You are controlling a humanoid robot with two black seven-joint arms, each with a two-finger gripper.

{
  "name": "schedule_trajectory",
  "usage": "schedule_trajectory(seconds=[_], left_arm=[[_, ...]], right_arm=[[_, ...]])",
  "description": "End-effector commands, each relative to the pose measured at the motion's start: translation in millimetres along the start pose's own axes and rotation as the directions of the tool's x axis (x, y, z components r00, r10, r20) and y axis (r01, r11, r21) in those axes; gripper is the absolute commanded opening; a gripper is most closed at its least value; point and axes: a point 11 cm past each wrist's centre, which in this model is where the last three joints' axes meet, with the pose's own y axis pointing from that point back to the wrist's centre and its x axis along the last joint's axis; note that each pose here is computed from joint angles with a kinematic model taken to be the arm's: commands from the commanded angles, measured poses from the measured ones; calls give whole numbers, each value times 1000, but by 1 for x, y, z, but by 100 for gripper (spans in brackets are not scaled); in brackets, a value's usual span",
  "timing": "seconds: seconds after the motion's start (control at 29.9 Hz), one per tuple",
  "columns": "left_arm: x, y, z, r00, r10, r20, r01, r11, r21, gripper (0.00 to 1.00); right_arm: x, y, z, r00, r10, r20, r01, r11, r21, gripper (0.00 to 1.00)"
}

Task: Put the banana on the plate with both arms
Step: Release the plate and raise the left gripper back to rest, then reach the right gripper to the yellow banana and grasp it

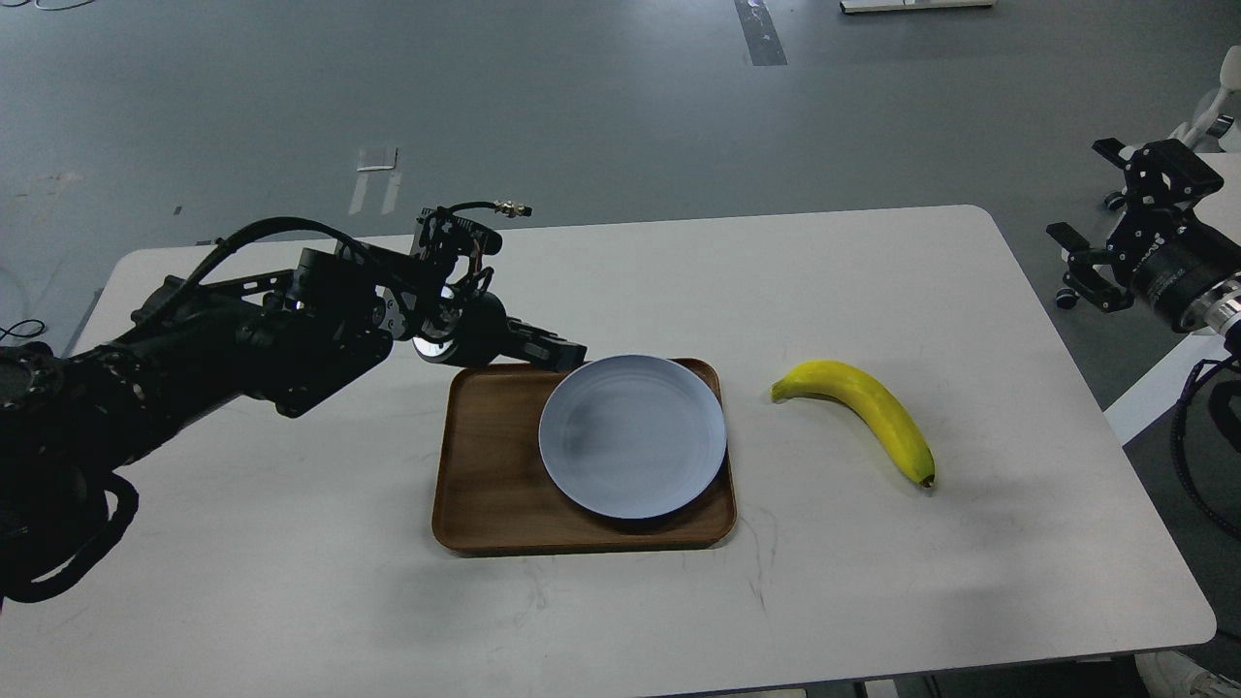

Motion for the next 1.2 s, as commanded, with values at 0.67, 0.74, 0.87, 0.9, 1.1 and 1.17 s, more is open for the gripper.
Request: schedule_trajectory(seconds=[0.67, 0.74, 0.87, 0.9, 1.1, 1.17], left_arm=[[-24, 158, -149, -68, 337, -939, -800, 544, 253, 100], [-24, 158, -149, -69, 336, -939, -801, 542, 253, 100], [-18, 160, -148, -66, 335, -940, -809, 533, 246, 100], [-17, 161, -147, -64, 335, -940, -810, 532, 245, 100], [-14, 163, -147, -62, 338, -939, -813, 529, 244, 100], [-14, 164, -148, -62, 340, -938, -813, 528, 245, 100]], right_arm=[[-81, -23, -27, 469, -588, -660, 348, 809, -474, 100], [-85, -25, -28, 395, -621, -677, 340, 783, -521, 100], [-117, -33, -11, 89, -750, -655, 322, 644, -694, 100], [-121, -35, -7, 47, -763, -645, 313, 624, -716, 100], [-132, -30, 36, -150, -847, -511, 224, 474, -852, 100], [-128, -32, 44, -181, -843, -507, 193, 475, -859, 100]])
